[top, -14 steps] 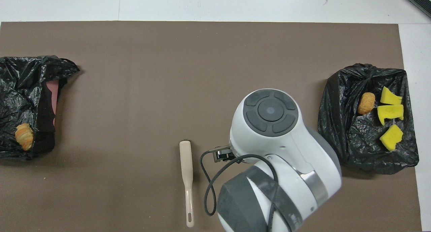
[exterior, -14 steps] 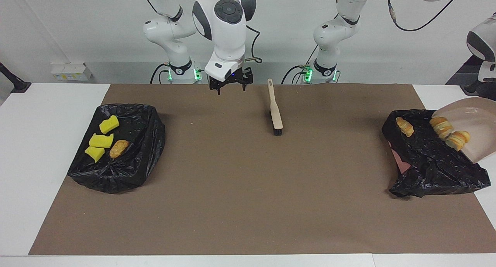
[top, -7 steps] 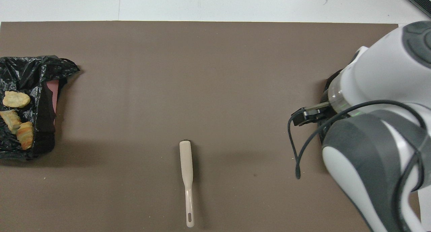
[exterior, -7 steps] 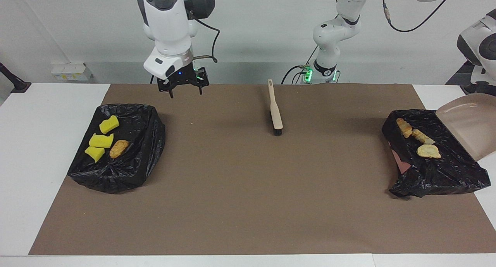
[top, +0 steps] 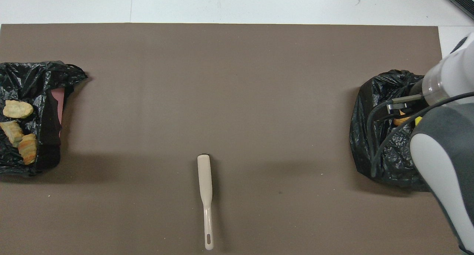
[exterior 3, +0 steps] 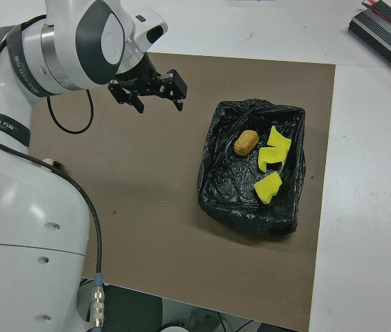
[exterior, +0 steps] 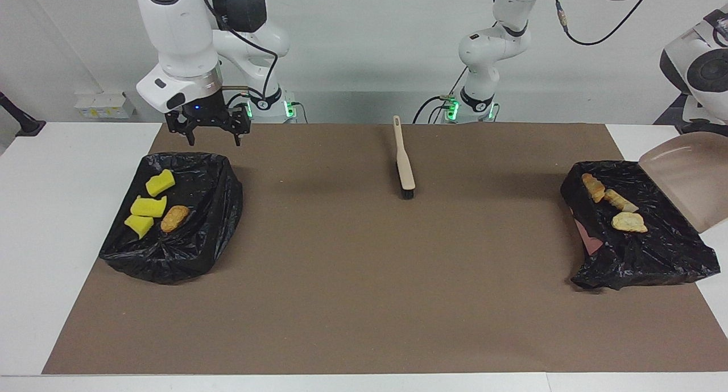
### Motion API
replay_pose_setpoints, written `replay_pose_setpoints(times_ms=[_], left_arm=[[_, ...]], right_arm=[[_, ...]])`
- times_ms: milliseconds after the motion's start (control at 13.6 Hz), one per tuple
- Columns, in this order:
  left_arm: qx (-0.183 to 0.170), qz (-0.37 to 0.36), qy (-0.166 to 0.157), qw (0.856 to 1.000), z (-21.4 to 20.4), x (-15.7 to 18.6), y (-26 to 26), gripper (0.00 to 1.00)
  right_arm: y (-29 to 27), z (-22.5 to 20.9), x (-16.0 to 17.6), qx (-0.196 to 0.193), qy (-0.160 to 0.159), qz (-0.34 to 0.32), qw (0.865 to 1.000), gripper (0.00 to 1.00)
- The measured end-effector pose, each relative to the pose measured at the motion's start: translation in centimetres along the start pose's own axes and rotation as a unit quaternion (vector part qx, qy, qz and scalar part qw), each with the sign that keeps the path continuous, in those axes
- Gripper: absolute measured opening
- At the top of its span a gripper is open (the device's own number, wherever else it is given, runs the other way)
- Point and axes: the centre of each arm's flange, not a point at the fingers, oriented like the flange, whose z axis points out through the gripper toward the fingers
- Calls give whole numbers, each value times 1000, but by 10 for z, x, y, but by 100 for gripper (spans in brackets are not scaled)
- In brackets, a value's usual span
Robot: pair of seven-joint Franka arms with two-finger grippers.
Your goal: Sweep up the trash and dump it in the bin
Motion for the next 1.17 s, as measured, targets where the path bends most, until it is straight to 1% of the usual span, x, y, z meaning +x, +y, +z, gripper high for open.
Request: replay_pose_setpoints(times_ms=[73,220,367,440,587,660,807,880,1027,1173], left_arm=[[-3,-13,21,1000,-8,2,2,31],[-11,-34,80,996,-26,11,7,31],[-18,-62,133,989,-45,28,8,31],[-25,-86,163,982,-55,40,7,31],[-51,-133,226,964,-76,73,8,31],[-63,-155,244,955,-89,92,9,31],[-87,-198,264,940,-126,133,13,31],[-100,-221,276,930,-147,154,16,31],[-130,-271,302,905,-187,189,24,31],[-160,-316,321,879,-217,213,31,31]], right_arm=[[18,-3,-2,2,3,17,1000,100],[53,-6,-6,21,6,52,998,100],[74,-9,-12,40,8,74,996,100],[80,-11,-16,46,7,80,996,100],[84,-15,-21,51,7,85,995,100],[85,-19,-25,52,7,86,995,100],[87,-24,-34,52,1,88,995,100],[88,-25,-38,52,1,89,995,100],[88,-26,-43,53,1,90,995,100],[85,-26,-43,53,0,87,995,100]])
